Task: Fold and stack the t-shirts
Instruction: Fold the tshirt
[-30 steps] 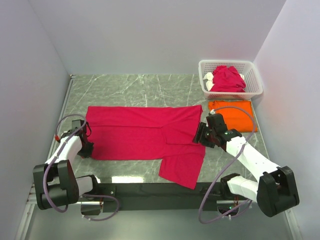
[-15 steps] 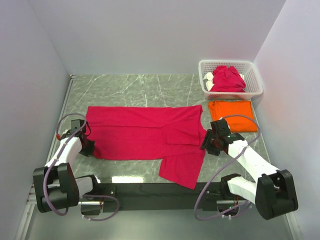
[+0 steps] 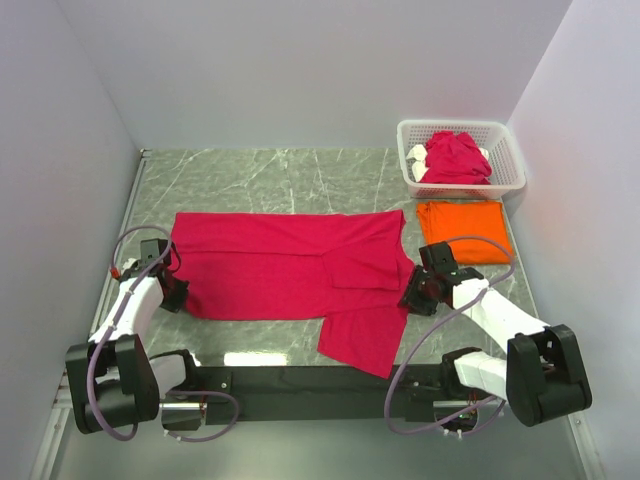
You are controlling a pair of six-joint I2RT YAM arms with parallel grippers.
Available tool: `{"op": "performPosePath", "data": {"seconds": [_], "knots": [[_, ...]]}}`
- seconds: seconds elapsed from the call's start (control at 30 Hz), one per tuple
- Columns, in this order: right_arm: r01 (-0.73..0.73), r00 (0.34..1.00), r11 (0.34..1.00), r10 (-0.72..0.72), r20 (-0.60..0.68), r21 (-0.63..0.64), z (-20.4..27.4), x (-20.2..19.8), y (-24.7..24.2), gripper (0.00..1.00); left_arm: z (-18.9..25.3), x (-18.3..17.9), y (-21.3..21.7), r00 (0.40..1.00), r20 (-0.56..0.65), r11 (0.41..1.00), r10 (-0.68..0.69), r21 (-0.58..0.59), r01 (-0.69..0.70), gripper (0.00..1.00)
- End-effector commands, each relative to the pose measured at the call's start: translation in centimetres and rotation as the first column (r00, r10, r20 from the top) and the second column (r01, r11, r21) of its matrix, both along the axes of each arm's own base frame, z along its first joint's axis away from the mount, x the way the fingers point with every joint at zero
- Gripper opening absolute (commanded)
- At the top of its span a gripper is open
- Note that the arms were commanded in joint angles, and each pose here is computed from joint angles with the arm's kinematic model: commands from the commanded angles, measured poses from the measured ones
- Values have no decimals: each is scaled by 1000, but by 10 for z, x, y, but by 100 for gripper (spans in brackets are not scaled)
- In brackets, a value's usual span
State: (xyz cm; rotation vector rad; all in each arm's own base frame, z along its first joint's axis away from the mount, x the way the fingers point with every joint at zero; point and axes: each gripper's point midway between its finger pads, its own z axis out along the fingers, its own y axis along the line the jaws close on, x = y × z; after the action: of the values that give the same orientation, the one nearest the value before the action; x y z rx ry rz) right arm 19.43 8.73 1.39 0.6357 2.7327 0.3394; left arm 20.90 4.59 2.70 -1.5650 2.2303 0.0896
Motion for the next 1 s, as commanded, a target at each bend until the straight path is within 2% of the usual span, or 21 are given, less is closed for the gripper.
{"op": "performPosePath", "data": {"seconds": [0.0, 0.07, 0.17, 0.2, 0.47, 0.73, 0.83, 0.97], "knots": [[11, 999, 1000, -11, -39, -3, -10, -11, -3, 37, 8, 2, 6, 1000, 12, 999, 24, 27, -24, 1], [13, 1000, 1000, -13, -28, -13, -6, -9, -5, 29, 11, 3, 7, 1000, 14, 999, 27, 32, -27, 1], [5, 1000, 999, -6, -4, -39, 5, -3, -8, 10, 21, 5, 12, 999, 24, 998, 29, 55, -30, 1], [9, 1000, 999, -9, 2, -51, 8, -1, -11, 0, 25, 5, 15, 999, 29, 996, 32, 77, -34, 1], [-8, 999, 998, 11, 48, -60, 40, 20, -14, 0, 57, 18, 28, 999, 43, 989, -1, 147, -5, 1], [-91, 996, 994, 92, 13, -60, 57, 46, -8, 0, 55, 38, 32, 998, -12, 987, -61, 146, 62, 1], [-92, 995, 994, 93, 32, -57, 66, 58, -7, 0, 51, 45, 31, 996, -32, 987, -81, 135, 84, 1], [-107, 994, 993, 106, -8, -45, 62, 69, -3, 0, 49, 53, 33, 993, -59, 985, -98, 135, 105, 1]]}}
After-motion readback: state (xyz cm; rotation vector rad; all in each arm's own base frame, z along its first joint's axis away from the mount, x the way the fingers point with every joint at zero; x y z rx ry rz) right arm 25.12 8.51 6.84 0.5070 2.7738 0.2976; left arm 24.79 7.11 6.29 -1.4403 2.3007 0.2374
